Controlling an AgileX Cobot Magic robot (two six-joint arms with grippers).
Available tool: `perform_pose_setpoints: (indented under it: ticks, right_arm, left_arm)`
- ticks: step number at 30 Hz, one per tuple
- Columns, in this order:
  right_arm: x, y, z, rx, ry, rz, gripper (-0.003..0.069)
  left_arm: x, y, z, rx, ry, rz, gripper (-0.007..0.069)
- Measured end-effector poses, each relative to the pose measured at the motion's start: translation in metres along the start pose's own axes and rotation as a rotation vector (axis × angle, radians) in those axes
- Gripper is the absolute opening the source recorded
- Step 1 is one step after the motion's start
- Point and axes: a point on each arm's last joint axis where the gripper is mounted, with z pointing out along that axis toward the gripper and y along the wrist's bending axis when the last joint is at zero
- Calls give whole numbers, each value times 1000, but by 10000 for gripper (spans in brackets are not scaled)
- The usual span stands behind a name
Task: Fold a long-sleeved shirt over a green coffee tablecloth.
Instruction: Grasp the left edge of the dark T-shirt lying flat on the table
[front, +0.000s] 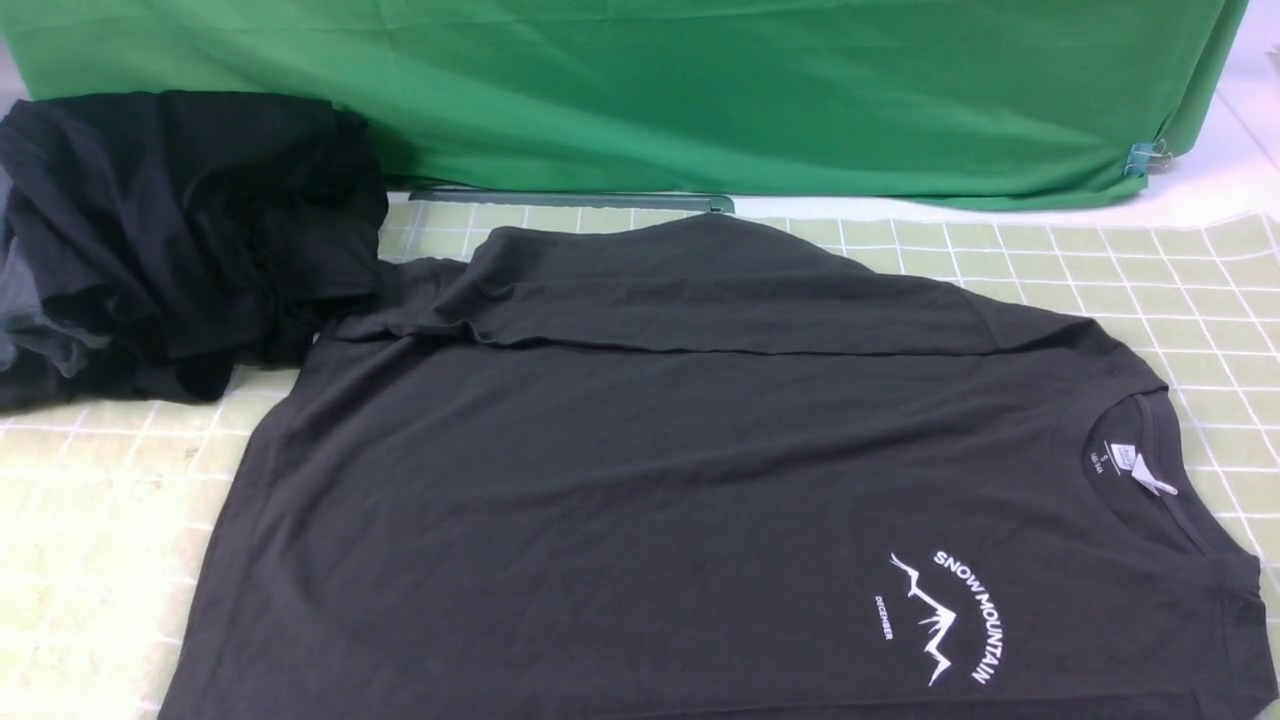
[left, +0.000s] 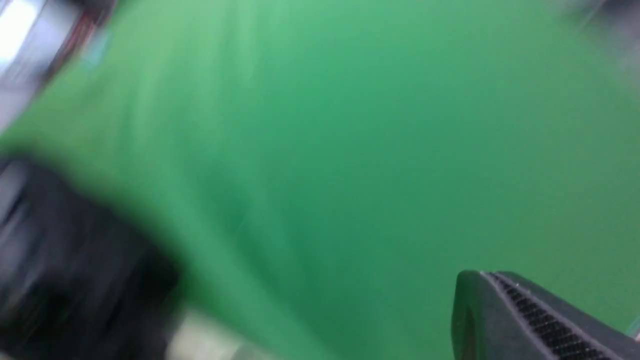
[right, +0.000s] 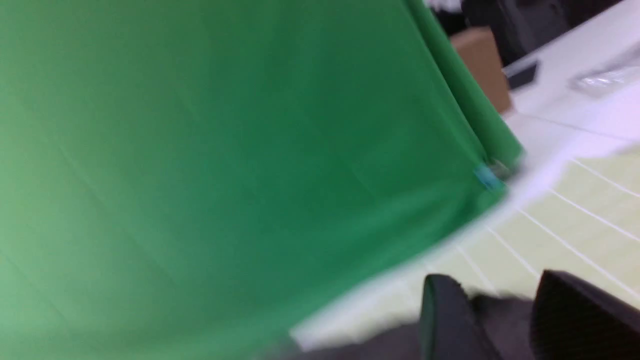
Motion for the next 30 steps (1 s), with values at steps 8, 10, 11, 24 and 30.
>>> perform_pose_setpoints:
  ticks: [8,10,11,24,30]
  right_arm:
    - [-4,2,0,-24,-46,80,242]
    - [-4,2,0,-23,-46,80,235]
    - [-3,2,0,-16,-18,75,212]
    - [-24,84,54,-91,800,-458,7]
    - [-7,101,77,-147,967,-505,7]
  left_arm:
    - [41,18,90,-200,899,221,3]
    - [55,27,105,-220,1011,234,2]
    - [68,33,115,-229,1104,243,-2]
    - [121,18,111,-248,1296,538,10]
    - [142,34,113,-248,1267,590,174]
